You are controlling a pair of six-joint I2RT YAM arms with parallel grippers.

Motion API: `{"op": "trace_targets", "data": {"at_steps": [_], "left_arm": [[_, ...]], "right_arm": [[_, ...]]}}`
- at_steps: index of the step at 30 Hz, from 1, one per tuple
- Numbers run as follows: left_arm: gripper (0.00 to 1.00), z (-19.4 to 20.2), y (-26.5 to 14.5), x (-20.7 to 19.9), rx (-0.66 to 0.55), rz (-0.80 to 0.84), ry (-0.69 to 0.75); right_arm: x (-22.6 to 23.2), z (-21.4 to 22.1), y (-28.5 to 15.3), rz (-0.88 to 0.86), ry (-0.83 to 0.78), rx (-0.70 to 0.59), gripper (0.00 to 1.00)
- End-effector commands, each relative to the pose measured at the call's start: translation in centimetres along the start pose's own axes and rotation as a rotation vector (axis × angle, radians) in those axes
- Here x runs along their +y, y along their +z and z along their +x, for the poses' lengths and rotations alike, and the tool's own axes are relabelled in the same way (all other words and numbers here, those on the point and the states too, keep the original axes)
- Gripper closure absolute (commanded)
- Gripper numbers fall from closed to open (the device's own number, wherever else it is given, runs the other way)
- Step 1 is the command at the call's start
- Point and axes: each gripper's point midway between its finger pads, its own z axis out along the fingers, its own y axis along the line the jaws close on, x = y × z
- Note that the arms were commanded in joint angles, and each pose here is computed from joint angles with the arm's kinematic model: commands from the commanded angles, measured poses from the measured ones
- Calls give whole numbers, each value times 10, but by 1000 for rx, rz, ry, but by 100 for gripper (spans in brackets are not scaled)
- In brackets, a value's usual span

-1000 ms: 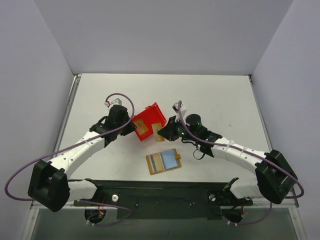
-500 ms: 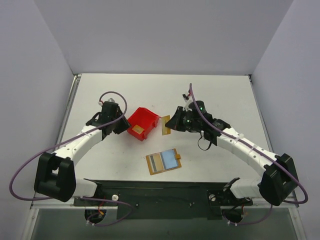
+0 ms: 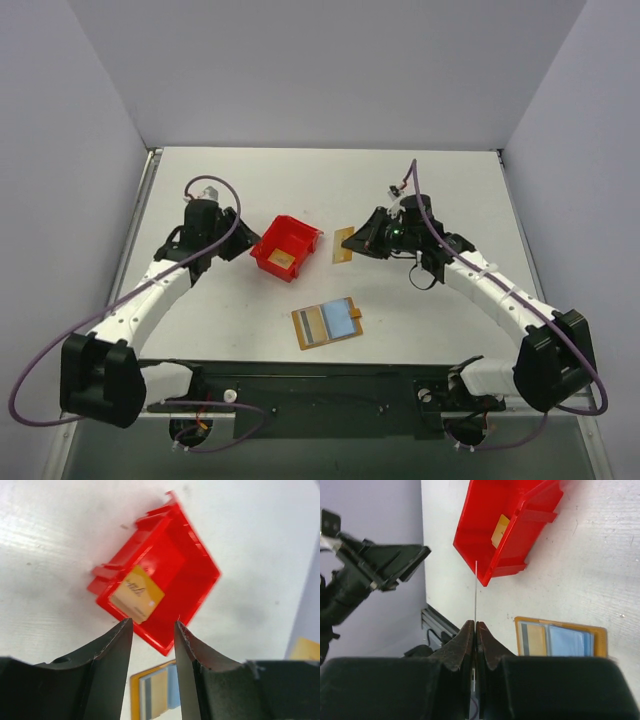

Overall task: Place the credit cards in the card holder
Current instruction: Place the storage box at the center of the board, then turn over the card slot in the card holder.

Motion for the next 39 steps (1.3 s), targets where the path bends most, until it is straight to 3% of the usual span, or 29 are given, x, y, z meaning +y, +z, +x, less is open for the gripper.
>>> {"op": "trace_targets", "data": {"at_steps": [1,6,9,12,18,22,27,30,32,35,36,37,38,39], "left_arm": [[51,-37,-52,-68,-168,310,51],[51,-37,-92,-110,-204,526,76],[50,-25,-103,-128,-180,585,102],[50,-17,-108,-145,-179,642,123],[50,14,-98,-154,-115,665,124],[50,25,-96,-158,-85,685,121],[50,29,-98,-160,-76,708,128],[50,34,-93,-155,-63,697,126],[50,37,-90,-152,-50,689,125],[50,43,-87,-146,-32,672,127],[50,43,-87,-145,-35,666,134],[50,45,-86,-142,-29,649,137],[51,45,-85,-139,-40,632,148],[51,48,-83,-134,-30,605,151]], "right_arm": [[11,-7,-7,-112,273,22,100],[18,-25,-6,-256,579,-44,100],[11,-28,-4,-292,827,-50,100],[29,-40,-13,-441,981,-36,100],[47,-47,-29,-595,1047,-14,100],[61,-46,-39,-665,989,15,100],[91,-53,-52,-892,863,84,100],[93,-32,-44,-857,704,181,100],[88,-15,-33,-793,620,244,100],[66,3,-20,-701,439,223,100],[49,16,-11,-581,470,274,100],[39,20,-7,-545,289,232,100],[4,46,-2,-309,382,314,100],[-17,38,6,-178,137,219,100]]}}
